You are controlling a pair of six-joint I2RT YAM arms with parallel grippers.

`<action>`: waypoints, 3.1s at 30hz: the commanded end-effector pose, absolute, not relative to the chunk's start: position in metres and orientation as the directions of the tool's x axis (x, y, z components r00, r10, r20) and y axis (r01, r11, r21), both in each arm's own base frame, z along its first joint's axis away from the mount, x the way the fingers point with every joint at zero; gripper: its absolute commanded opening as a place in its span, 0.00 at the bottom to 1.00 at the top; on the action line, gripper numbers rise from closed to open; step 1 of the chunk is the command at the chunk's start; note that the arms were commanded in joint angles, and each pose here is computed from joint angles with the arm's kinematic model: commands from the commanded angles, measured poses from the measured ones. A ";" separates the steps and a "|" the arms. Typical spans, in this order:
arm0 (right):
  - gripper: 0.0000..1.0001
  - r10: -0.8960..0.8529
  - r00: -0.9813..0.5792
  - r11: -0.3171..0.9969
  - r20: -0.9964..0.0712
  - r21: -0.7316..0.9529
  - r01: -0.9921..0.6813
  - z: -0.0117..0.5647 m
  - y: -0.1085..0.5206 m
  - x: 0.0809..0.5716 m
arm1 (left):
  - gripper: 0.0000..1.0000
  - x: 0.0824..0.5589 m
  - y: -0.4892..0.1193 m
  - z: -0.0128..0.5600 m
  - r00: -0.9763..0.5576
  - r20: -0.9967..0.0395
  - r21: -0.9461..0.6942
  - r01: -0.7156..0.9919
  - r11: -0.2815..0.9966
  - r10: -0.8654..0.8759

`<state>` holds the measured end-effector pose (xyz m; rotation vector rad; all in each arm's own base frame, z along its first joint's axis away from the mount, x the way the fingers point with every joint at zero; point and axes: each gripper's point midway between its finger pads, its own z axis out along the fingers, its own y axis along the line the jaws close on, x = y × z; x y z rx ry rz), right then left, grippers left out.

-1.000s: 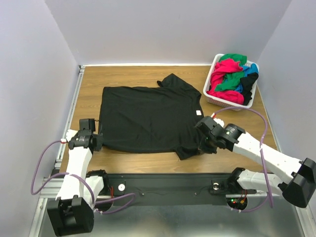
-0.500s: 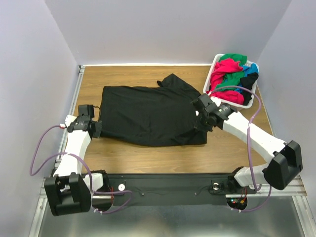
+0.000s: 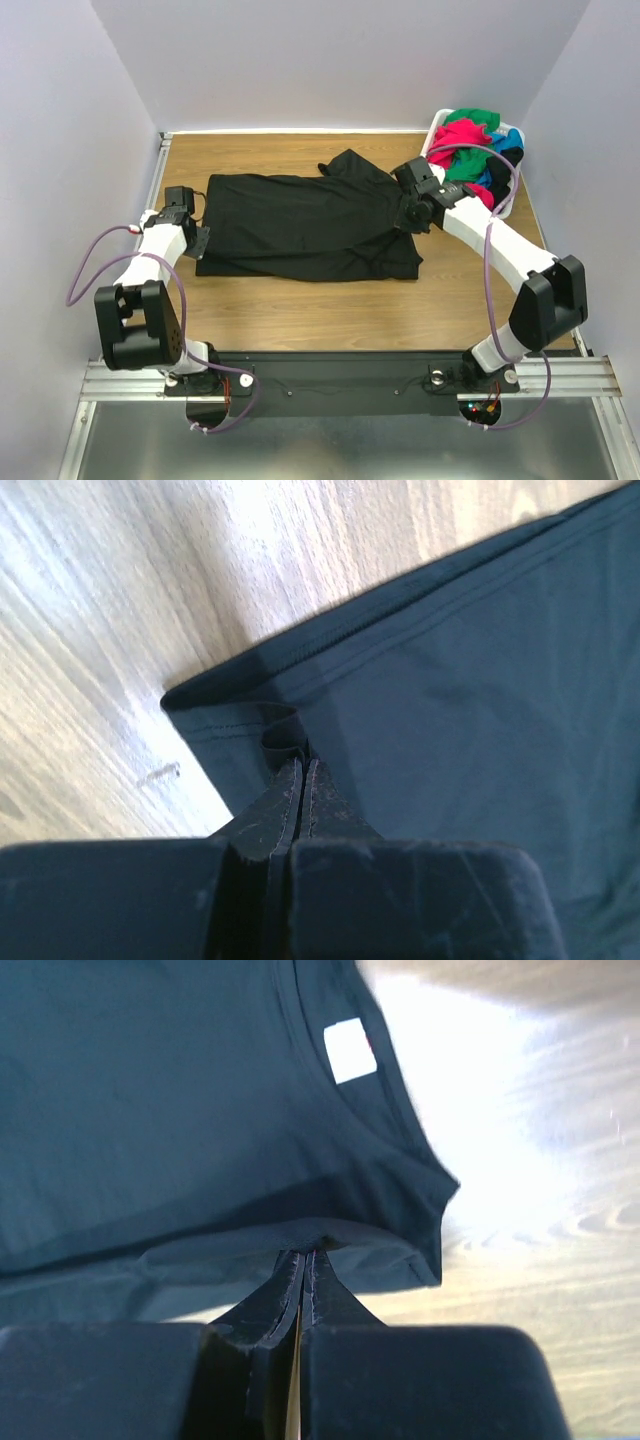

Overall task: Fold and stack the t-shirts
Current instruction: Fold the tshirt

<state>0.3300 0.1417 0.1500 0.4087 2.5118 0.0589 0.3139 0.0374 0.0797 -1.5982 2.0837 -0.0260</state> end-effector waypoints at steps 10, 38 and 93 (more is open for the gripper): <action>0.00 0.274 -0.751 0.961 -0.601 0.152 0.229 0.134 0.151 0.400 | 0.00 0.347 0.055 0.074 -0.202 -0.443 -0.269 -0.899 0.345 -0.873; 0.97 0.238 -0.872 0.872 -0.428 0.490 -0.003 0.117 0.222 0.350 | 0.99 0.365 0.035 0.165 -0.224 -0.529 -0.505 -0.692 0.516 -0.819; 0.98 0.358 -0.744 0.805 -0.564 0.590 -0.060 0.136 0.287 0.450 | 0.99 0.365 0.002 0.055 -0.466 -0.489 -0.326 -0.686 0.650 -0.737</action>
